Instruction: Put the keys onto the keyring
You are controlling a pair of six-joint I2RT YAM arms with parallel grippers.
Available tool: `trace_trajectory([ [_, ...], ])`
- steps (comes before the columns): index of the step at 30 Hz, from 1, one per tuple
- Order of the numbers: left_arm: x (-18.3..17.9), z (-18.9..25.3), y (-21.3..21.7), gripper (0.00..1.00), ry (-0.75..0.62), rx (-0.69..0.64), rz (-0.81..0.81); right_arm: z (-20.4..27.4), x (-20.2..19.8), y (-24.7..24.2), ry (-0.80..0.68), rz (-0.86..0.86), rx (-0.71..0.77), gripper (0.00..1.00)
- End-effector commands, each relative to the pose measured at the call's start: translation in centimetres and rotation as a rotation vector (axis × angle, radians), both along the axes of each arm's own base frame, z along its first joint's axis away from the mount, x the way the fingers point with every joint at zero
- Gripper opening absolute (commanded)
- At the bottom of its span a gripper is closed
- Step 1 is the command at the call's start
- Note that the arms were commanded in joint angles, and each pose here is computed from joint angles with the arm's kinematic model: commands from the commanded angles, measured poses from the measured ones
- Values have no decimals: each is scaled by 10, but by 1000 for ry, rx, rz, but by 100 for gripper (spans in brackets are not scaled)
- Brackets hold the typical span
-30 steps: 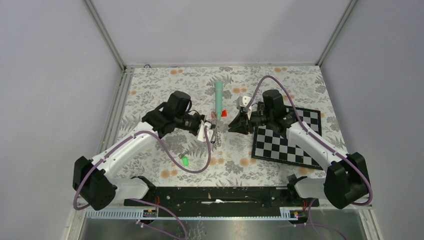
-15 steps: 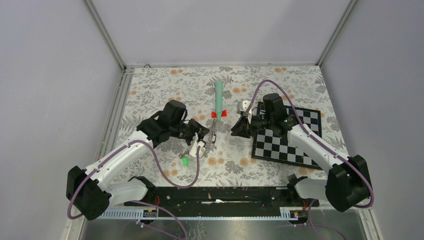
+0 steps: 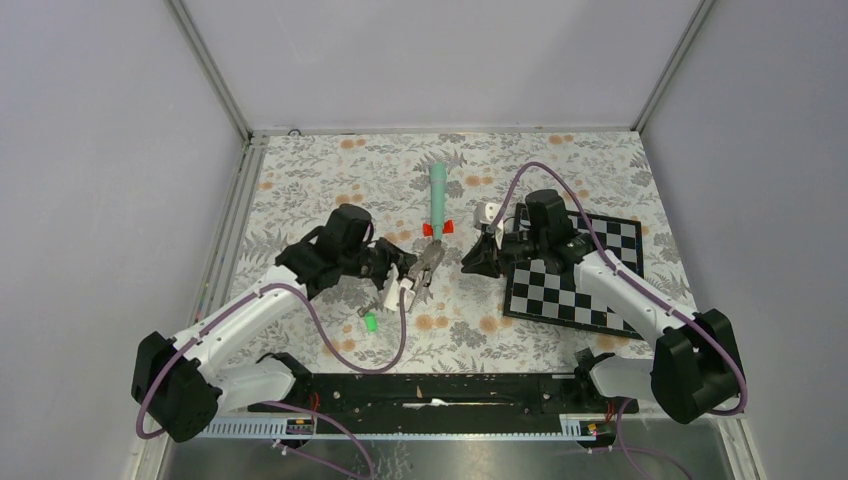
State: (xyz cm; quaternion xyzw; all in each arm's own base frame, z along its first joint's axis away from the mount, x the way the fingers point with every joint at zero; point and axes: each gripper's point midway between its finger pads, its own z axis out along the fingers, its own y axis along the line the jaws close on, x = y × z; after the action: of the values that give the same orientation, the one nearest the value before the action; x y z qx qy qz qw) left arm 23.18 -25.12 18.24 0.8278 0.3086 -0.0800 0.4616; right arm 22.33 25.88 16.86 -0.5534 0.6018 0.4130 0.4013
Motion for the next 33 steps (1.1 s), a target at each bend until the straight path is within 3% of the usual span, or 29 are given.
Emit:
trace_trajectory([
  [1, -9, 35, -26, 0, 167, -200, 13, 29, 2, 14, -73, 44, 61, 28],
  [7, -30, 42, -42, 0, 420, -277, -13, 36, -5, 27, -100, 90, 56, 27],
  [12, -27, 42, -50, 0, 511, -316, 15, 38, -14, 34, -90, 120, 56, 27],
  [33, -27, 40, -58, 0, 598, -346, 28, 35, -16, 40, -87, 133, 44, 26],
])
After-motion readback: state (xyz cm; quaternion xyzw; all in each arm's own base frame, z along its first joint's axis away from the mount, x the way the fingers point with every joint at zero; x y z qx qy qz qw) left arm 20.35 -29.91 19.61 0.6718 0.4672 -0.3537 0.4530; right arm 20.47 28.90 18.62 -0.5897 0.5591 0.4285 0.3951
